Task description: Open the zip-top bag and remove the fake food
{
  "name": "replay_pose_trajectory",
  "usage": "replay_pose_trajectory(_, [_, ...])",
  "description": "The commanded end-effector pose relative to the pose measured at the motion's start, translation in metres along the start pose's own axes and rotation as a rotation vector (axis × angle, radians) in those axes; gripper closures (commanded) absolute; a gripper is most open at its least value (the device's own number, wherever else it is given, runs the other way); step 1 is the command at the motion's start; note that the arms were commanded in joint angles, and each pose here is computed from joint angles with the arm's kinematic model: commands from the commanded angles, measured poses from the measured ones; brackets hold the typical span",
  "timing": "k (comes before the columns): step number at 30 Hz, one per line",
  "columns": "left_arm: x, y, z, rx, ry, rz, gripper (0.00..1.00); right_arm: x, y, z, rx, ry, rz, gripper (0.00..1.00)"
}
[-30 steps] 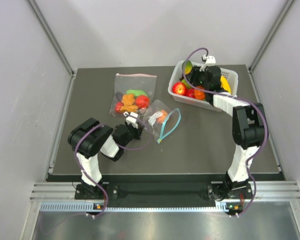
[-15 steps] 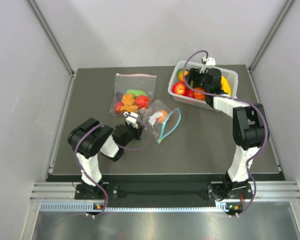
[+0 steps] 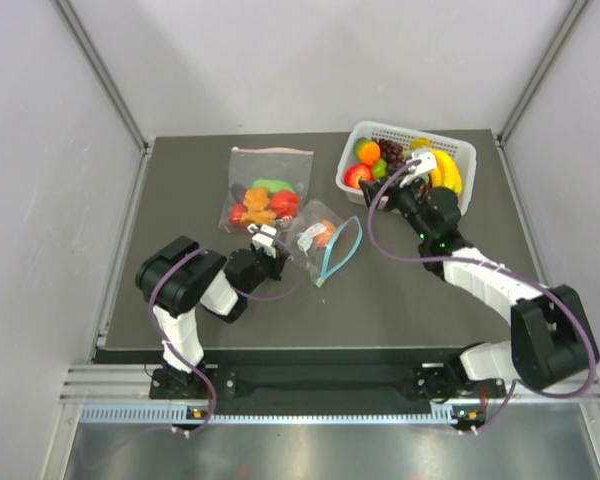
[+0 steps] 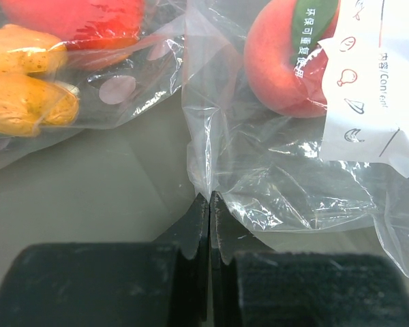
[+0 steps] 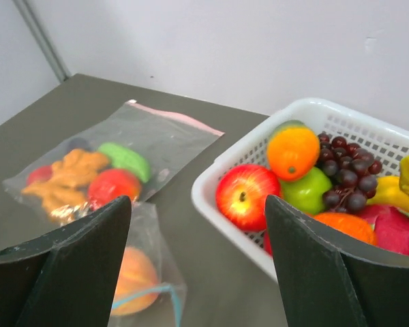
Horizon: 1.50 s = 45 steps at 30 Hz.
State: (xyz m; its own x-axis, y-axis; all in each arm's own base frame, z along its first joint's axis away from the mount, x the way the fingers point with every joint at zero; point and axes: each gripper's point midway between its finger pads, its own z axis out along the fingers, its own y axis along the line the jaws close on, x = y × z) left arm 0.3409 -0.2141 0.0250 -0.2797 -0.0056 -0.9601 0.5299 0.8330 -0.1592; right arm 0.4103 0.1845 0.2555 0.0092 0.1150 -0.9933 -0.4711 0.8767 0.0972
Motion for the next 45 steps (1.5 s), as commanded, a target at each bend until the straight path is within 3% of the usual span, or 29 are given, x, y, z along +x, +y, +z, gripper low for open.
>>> replay_pose_trajectory(1, [-0.046, -0.009, 0.001, 0.049, -0.189, 0.01, 1.0, -0.009, 0.02, -0.023, -0.025, -0.07, -0.047, 0.21])
replay_pose_trajectory(10, [-0.045, -0.011, 0.0, 0.058, -0.189, 0.014, 1.0, 0.07, 0.052, -0.073, -0.107, 0.044, -0.076, 0.22])
replay_pose_trajectory(15, [-0.045, -0.01, 0.0, 0.055, -0.189, 0.016, 1.0, 0.096, 0.057, -0.079, -0.137, 0.099, -0.083, 0.23])
replay_pose_trajectory(23, [-0.045, -0.011, 0.0, 0.056, -0.191, 0.017, 1.0, 0.111, 0.087, -0.073, -0.248, 0.124, -0.143, 0.25])
replay_pose_trajectory(45, [-0.045, -0.012, -0.002, 0.065, -0.194, 0.025, 1.0, 0.148, 0.108, -0.031, -0.291, 0.234, -0.128, 0.28])
